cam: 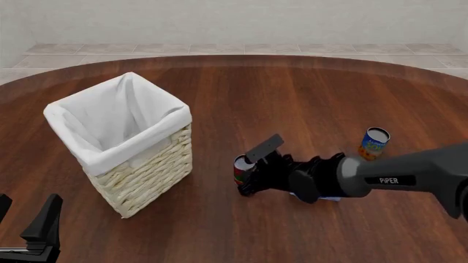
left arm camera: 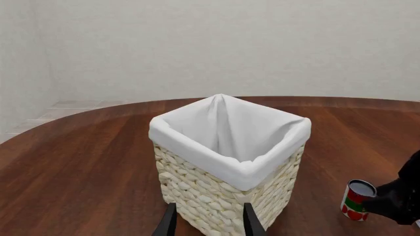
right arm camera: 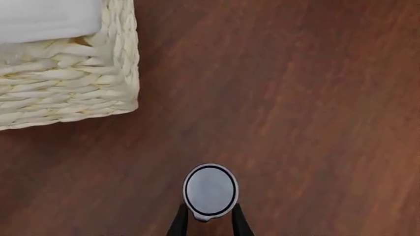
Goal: Pick up the tomato sauce, and put it in the basket.
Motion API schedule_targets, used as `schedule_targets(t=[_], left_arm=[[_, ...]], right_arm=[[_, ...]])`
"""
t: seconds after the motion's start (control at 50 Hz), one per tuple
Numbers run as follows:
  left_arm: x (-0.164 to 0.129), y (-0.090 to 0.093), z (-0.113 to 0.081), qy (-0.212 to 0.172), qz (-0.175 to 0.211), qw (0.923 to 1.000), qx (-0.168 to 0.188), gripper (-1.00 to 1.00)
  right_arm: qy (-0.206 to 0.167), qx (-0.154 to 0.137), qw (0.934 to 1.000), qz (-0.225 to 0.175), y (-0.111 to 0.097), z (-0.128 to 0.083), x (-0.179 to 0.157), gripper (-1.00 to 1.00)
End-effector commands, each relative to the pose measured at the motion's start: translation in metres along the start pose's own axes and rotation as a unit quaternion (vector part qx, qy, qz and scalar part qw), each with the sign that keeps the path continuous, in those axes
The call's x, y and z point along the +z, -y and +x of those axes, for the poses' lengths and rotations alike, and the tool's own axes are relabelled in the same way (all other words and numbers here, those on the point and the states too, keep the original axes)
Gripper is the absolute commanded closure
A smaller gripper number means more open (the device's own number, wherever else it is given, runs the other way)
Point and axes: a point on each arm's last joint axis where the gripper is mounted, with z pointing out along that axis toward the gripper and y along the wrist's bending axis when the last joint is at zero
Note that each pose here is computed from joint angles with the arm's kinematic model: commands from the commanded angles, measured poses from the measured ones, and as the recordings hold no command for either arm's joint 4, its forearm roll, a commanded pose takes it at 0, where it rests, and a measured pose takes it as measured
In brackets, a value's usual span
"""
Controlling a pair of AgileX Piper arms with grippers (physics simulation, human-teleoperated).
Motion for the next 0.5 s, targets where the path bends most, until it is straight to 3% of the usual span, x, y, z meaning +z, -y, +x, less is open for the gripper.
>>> schedule_targets(t=[0.02, 0.5], left_arm=[[0.000, 0.000, 0.000, 0.000, 0.000, 1.0000, 0.000, -1.00], [0.000, 0.000, 0.000, 0.000, 0.000, 1.0000, 0.000, -1.00]], right_arm=[[0.004, -0.002, 1.0000, 0.005, 0.005, -0.004, 0.001, 1.00], [0.032, -0.015, 0.9993, 0.012, 0.012, -0.042, -0.005, 1.00]])
